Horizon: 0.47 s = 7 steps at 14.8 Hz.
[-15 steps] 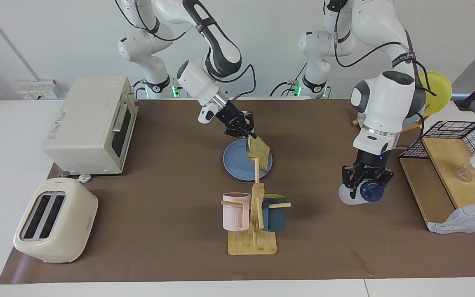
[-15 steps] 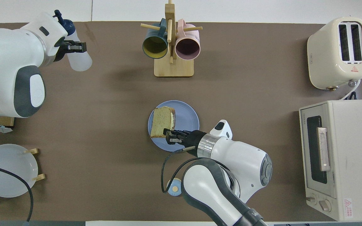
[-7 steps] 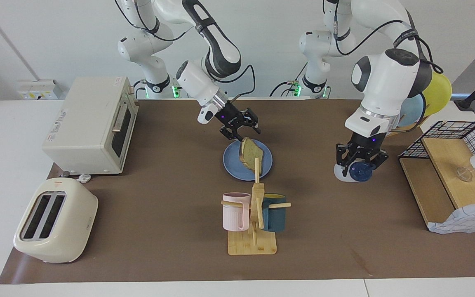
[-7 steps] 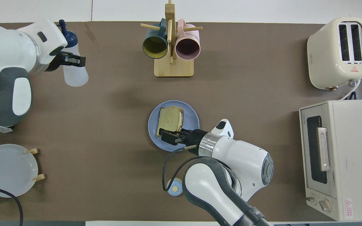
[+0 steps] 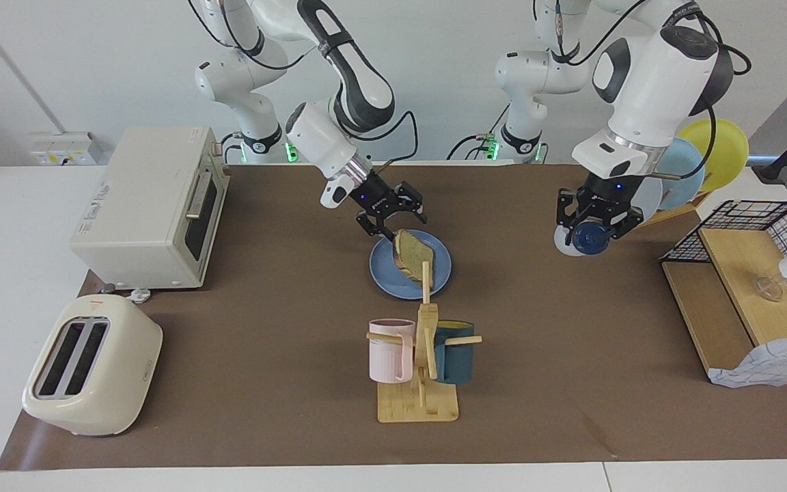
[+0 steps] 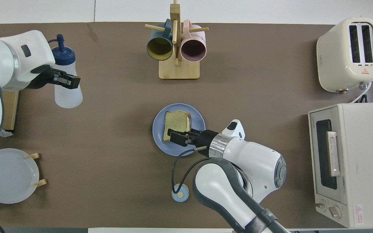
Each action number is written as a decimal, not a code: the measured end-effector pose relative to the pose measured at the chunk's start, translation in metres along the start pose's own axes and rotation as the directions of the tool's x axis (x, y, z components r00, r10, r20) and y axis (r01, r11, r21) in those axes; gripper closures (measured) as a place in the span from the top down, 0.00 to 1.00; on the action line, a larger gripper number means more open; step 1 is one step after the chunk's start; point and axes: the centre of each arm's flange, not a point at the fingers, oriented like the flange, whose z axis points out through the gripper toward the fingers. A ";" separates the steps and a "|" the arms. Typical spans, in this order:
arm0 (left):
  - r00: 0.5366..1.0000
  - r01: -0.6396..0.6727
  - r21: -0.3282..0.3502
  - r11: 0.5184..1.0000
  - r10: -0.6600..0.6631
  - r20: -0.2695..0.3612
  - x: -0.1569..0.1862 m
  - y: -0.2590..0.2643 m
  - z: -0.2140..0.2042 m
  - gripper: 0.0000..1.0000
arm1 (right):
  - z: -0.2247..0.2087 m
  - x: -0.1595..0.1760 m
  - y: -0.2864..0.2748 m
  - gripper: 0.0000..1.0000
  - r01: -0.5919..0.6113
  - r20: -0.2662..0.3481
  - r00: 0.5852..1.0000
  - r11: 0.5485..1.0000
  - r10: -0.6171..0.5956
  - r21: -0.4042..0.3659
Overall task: Put bread on plate and add seasoning
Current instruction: 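Lift the white bottle with the left gripper while the right gripper holds bread, then open the right gripper and withdraw while the left gripper brings the bottle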
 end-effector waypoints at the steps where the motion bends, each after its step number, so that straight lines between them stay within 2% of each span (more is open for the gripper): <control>1: 0.999 -0.034 -0.006 0.999 0.034 0.016 -0.004 0.002 -0.004 0.40 | -0.002 0.004 0.003 1.00 0.011 -0.007 1.000 1.000 -0.011 -0.003; 7: 0.969 -0.225 -0.053 0.973 0.229 0.092 -0.022 0.016 -0.021 0.40 | -0.017 0.030 0.032 1.00 0.055 -0.054 0.997 0.998 -0.057 -0.032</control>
